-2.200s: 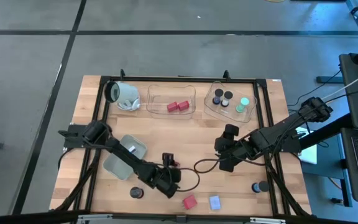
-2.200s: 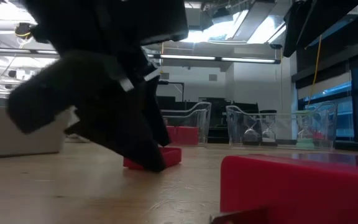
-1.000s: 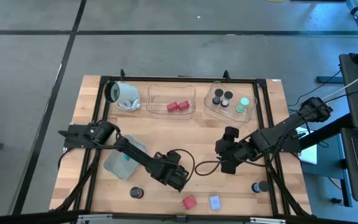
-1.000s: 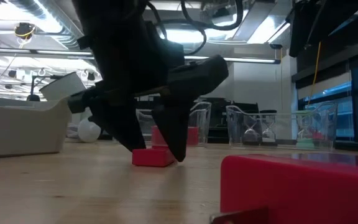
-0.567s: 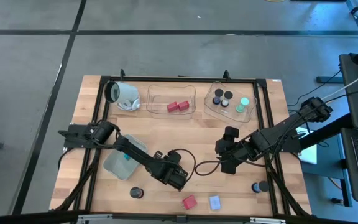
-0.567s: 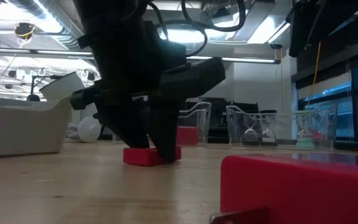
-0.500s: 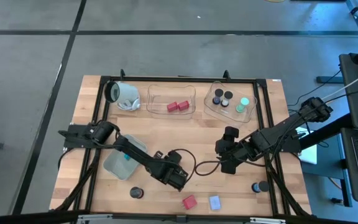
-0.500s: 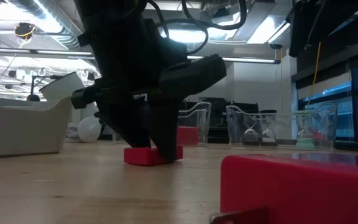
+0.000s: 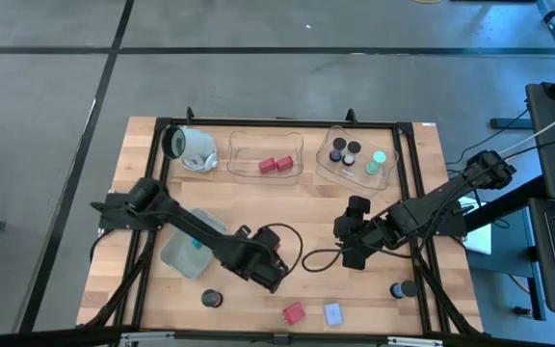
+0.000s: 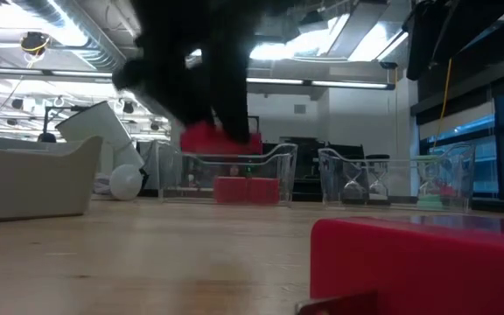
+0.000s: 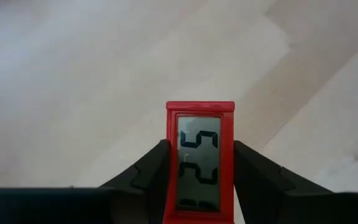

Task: Pick & Place Office items
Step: Put the red digital clock into the gray bin

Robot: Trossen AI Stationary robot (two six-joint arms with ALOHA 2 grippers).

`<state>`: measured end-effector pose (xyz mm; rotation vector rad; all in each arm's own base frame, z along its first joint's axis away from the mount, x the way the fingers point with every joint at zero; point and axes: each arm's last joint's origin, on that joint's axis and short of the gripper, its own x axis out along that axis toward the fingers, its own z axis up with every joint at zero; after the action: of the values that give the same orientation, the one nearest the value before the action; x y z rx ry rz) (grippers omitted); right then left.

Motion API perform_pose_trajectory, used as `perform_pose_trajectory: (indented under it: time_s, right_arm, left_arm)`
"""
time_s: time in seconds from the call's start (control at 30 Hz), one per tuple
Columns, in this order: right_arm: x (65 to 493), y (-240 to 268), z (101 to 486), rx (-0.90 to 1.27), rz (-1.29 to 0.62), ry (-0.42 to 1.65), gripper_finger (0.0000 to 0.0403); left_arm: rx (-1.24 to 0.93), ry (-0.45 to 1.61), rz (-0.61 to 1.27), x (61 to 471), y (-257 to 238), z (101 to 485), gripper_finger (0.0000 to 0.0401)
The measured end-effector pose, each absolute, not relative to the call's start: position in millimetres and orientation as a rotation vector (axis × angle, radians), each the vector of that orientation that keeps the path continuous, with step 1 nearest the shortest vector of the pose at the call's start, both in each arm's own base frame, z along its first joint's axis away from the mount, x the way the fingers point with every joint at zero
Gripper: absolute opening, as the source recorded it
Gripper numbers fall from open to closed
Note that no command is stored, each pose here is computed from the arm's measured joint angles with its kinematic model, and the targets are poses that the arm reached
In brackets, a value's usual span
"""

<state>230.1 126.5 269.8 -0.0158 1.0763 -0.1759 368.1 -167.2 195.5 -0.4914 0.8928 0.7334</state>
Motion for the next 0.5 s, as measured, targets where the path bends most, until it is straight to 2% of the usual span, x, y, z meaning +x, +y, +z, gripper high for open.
perform_pose_trajectory:
  time_s: [0.3,0.5]
  right_arm:
    - [230,127,270,0.015,-0.194,1.072,0.0295]
    - [230,127,270,0.018,-0.194,1.072,0.0295]
  left_arm:
    - [-0.460,0.963,0.774,320,-160,252,0.0143]
    - [-0.504,1.055,0.850,276,-175,272,0.0144]
